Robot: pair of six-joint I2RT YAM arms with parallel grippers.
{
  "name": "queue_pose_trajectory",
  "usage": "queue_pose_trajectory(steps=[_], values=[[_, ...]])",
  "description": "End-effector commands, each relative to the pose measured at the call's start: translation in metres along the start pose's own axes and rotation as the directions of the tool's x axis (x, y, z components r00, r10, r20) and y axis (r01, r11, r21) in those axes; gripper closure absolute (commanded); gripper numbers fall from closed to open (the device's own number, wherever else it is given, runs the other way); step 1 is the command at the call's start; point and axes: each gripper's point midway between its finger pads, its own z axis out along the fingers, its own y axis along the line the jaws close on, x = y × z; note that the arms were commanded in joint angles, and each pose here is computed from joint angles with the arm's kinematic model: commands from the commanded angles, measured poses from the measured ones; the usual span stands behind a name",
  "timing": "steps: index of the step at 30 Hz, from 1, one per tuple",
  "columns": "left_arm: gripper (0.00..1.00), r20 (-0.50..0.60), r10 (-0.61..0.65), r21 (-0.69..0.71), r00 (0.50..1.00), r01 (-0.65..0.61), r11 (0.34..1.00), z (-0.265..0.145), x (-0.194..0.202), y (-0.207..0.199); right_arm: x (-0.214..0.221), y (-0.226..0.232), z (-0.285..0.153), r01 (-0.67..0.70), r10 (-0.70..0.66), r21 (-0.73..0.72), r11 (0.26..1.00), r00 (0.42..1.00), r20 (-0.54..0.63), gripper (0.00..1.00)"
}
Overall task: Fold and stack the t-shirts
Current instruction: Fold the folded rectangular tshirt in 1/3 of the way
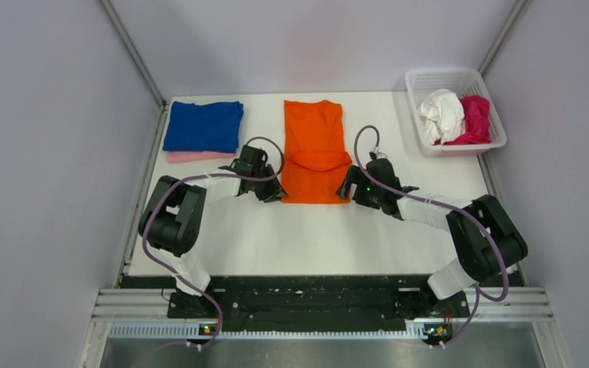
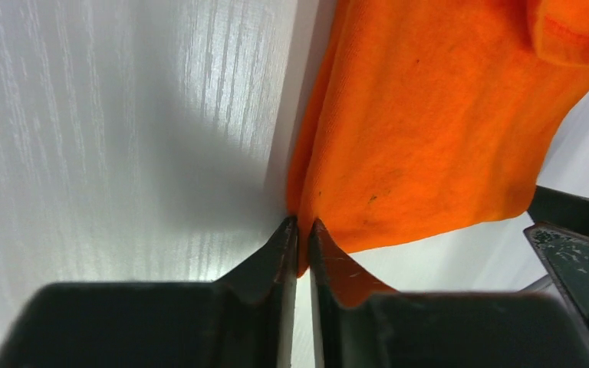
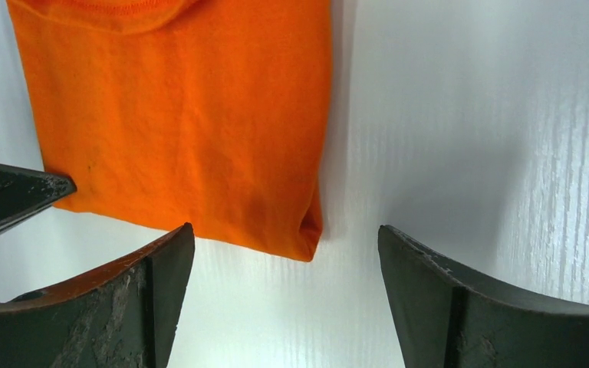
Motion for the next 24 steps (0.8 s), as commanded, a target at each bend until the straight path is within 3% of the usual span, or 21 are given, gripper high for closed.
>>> queue_pose_trajectory(steps=[1, 2, 3, 16, 24], values=[[0.92, -0.066, -0.024, -0.169, 0.998, 0.012, 0.986, 0.013, 0.027, 0.046, -0.026, 0.039, 0.005, 0.089, -0.085, -0.106, 0.990, 0.995, 0.044, 0.12], [0.99, -0.068, -0.026, -0.168, 0.997, 0.014, 0.986, 0.013, 0.028, 0.045, -0.031, 0.047, 0.006, 0.099, -0.093, -0.121, 0.988, 0.994, 0.058, 0.11], [1.00, -0.066, -0.029, -0.167, 0.997, 0.017, 0.986, 0.013, 0.027, 0.045, -0.037, 0.053, 0.006, 0.106, -0.097, -0.132, 0.986, 0.993, 0.073, 0.11], [1.00, -0.068, -0.018, -0.180, 0.998, 0.005, 0.984, 0.008, 0.032, 0.051, -0.054, 0.104, 0.062, 0.212, -0.193, -0.237, 0.948, 0.976, 0.100, 0.11], [1.00, -0.069, -0.005, -0.194, 0.998, -0.009, 0.981, 0.006, 0.033, 0.055, -0.131, 0.117, 0.122, 0.175, -0.137, -0.149, 0.973, 0.961, 0.239, 0.10]])
